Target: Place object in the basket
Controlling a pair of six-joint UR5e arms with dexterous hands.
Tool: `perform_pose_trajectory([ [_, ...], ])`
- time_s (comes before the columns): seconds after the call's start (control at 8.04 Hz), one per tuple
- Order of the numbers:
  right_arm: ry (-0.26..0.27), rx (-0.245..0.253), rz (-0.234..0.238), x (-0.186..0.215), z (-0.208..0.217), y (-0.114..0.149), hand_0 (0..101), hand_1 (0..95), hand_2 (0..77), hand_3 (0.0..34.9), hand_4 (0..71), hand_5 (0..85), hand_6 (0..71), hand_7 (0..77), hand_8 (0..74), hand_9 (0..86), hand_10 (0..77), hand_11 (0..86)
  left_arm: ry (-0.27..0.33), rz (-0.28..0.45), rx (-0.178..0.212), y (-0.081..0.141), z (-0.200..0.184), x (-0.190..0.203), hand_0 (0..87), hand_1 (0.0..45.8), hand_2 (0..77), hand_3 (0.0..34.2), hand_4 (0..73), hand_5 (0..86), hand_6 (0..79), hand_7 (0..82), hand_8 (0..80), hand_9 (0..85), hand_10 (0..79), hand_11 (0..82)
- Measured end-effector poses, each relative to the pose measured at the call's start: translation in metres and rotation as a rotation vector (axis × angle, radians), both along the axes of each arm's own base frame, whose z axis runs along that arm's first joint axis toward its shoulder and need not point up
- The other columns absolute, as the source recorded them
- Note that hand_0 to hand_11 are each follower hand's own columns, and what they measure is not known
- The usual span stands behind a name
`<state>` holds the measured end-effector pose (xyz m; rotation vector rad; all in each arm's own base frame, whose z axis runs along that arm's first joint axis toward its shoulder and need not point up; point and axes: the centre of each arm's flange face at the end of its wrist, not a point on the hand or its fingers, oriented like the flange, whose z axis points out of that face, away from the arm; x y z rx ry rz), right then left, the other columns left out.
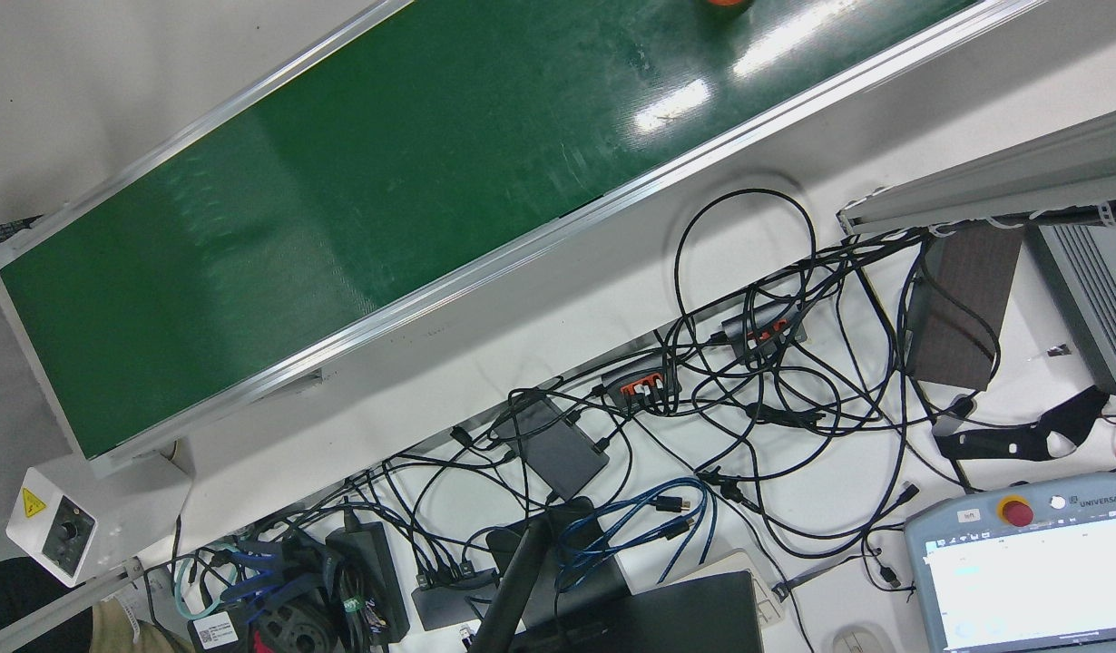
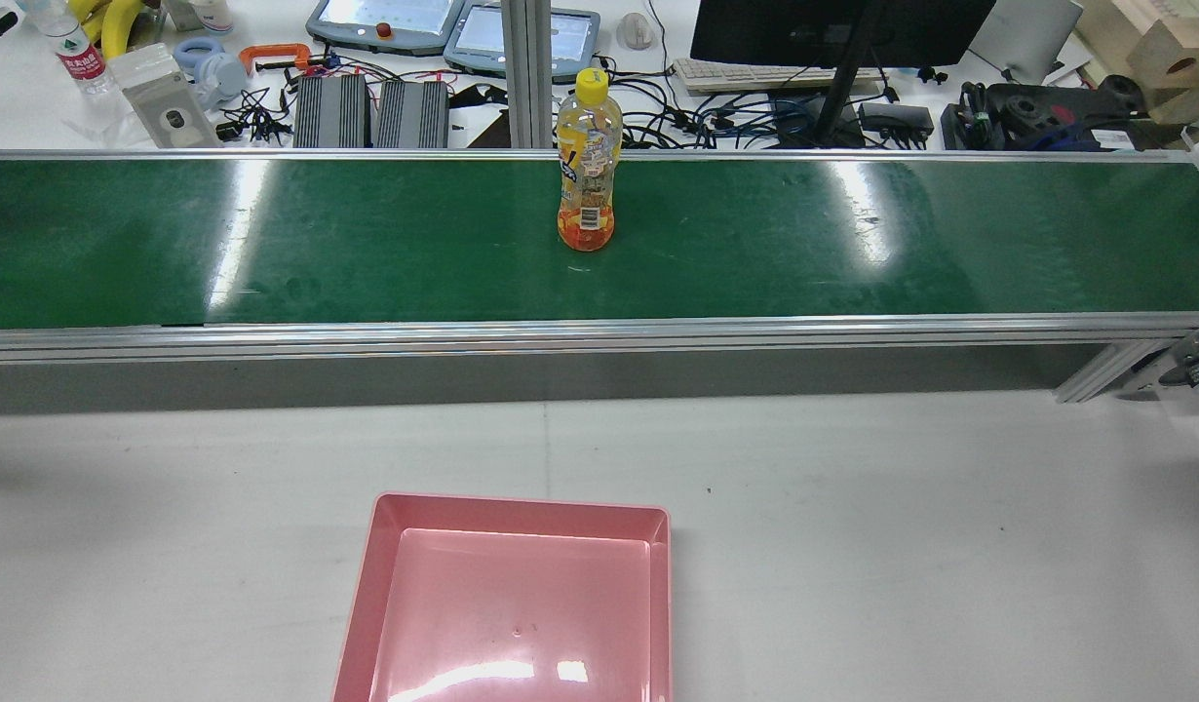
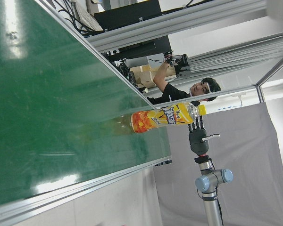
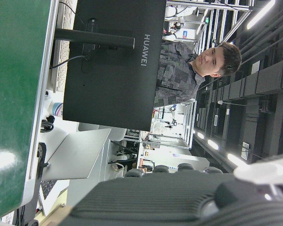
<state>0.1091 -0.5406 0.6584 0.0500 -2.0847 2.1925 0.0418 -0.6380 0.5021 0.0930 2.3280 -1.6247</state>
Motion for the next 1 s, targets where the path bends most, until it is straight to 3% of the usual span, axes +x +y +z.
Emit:
perform_pose_trajectory([
  [0.62,0.000,0.000,0.000,0.000,0.000,0.000,0,0.0,0.5,0.3,0.0,0.0,0.0,0.5,0.0,0.0,0.0,0.0,0.002,0.000,0.010,-0.001,-0.003,0.001,55.6,6.5,0.5,0.0,4.4,4.9,0.5,0.5,0.5,0.5,5.4,10.4],
  [1.0,0.000,0.000,0.000,0.000,0.000,0.000,0,0.0,0.5,0.2,0.0,0.0,0.0,0.5,0.0,0.0,0.0,0.0,0.002,0.022,0.025,0.000,-0.024,0.016,56.2,7.6,0.5,0.0,5.5,6.5,0.5,0.5,0.5,0.5,5.4,10.4],
])
